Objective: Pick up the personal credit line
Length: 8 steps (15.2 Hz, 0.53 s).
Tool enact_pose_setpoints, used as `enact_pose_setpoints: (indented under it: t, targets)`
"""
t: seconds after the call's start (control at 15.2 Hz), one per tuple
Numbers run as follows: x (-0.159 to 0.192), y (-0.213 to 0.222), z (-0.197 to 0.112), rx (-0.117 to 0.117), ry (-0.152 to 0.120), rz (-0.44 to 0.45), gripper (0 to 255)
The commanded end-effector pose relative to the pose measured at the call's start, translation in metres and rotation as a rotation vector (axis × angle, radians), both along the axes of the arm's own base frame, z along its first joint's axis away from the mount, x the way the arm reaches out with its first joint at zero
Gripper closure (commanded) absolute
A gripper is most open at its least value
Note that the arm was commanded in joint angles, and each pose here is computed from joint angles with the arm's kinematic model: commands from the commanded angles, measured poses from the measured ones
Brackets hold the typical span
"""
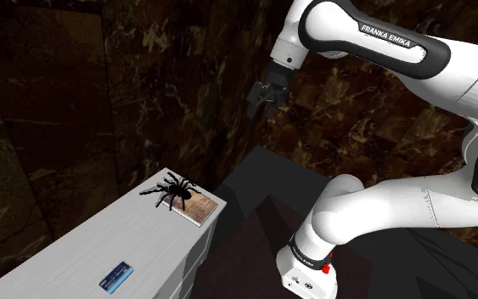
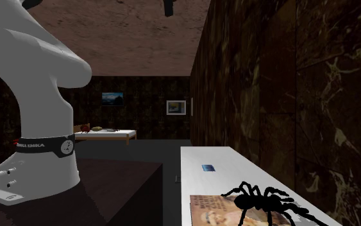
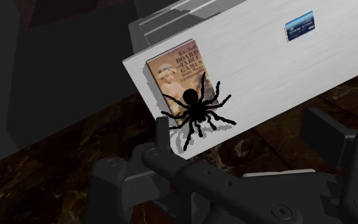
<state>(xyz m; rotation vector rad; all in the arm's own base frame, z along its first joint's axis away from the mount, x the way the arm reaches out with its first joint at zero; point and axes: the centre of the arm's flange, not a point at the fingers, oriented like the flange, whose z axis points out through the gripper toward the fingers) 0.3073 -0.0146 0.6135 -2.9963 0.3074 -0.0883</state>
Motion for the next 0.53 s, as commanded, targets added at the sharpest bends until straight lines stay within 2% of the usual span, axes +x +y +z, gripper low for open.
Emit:
enact_pose_setpoints:
  t: [0.0,0.46]
  targets:
    - [0.000,0.000,0.000,0.000,0.000,0.000,0]
    - [0.011,0.049,-0.074,0.053,0.079,-0.154,0]
